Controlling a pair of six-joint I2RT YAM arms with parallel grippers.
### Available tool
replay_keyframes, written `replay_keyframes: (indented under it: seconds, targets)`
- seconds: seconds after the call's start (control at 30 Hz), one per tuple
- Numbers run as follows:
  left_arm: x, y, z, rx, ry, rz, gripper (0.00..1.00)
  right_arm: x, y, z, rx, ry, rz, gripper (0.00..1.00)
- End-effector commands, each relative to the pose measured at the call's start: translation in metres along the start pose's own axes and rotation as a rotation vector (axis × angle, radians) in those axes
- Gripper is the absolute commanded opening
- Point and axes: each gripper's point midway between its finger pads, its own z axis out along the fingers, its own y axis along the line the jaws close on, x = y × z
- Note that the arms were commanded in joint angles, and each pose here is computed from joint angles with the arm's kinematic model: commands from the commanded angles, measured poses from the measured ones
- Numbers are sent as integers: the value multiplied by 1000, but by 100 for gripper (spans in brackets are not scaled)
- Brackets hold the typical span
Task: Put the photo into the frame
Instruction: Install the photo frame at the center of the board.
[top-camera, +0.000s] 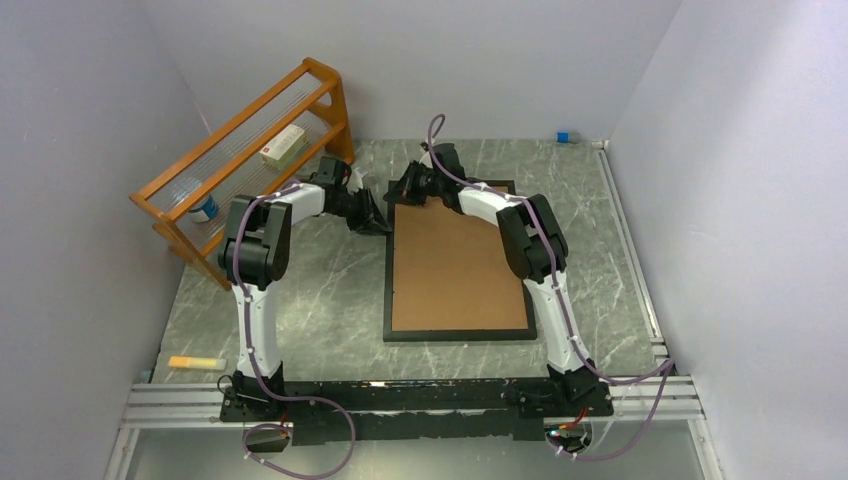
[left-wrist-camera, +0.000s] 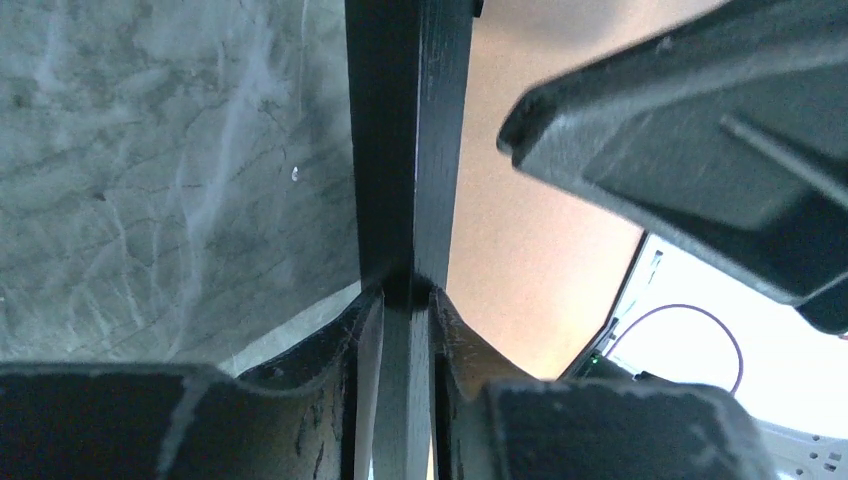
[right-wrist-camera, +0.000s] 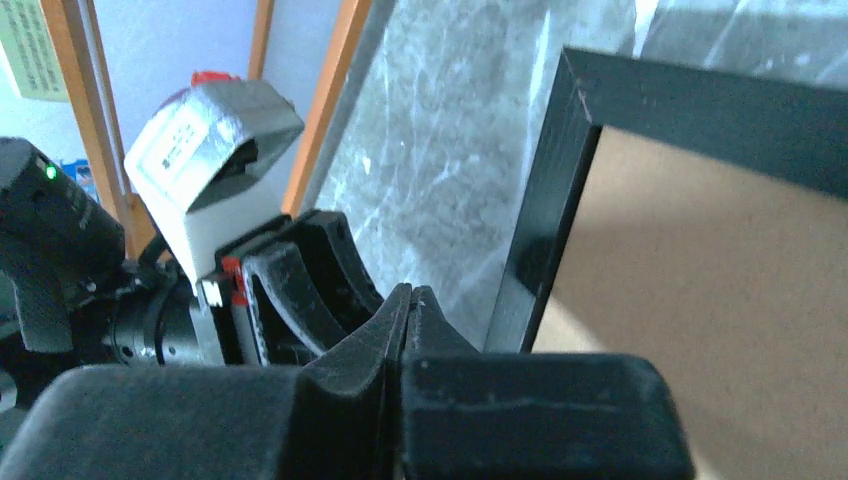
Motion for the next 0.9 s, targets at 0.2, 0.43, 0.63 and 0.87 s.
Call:
replay_keyframes:
  seconds: [0.2, 0.43, 0.63, 0.87]
  targets:
    - [22, 64, 13, -252, 60, 33, 19, -25, -24, 15, 28, -43, 24, 0]
    - [39, 74, 14, -269, 104, 4, 19, -18, -62, 6, 134, -16, 54, 0]
    - [40, 79, 14, -288, 115, 2, 18, -11, -81, -1, 153, 7, 80, 0]
    - [38, 80, 15, -289, 115, 1, 18, 12, -84, -3, 130, 90, 108, 0]
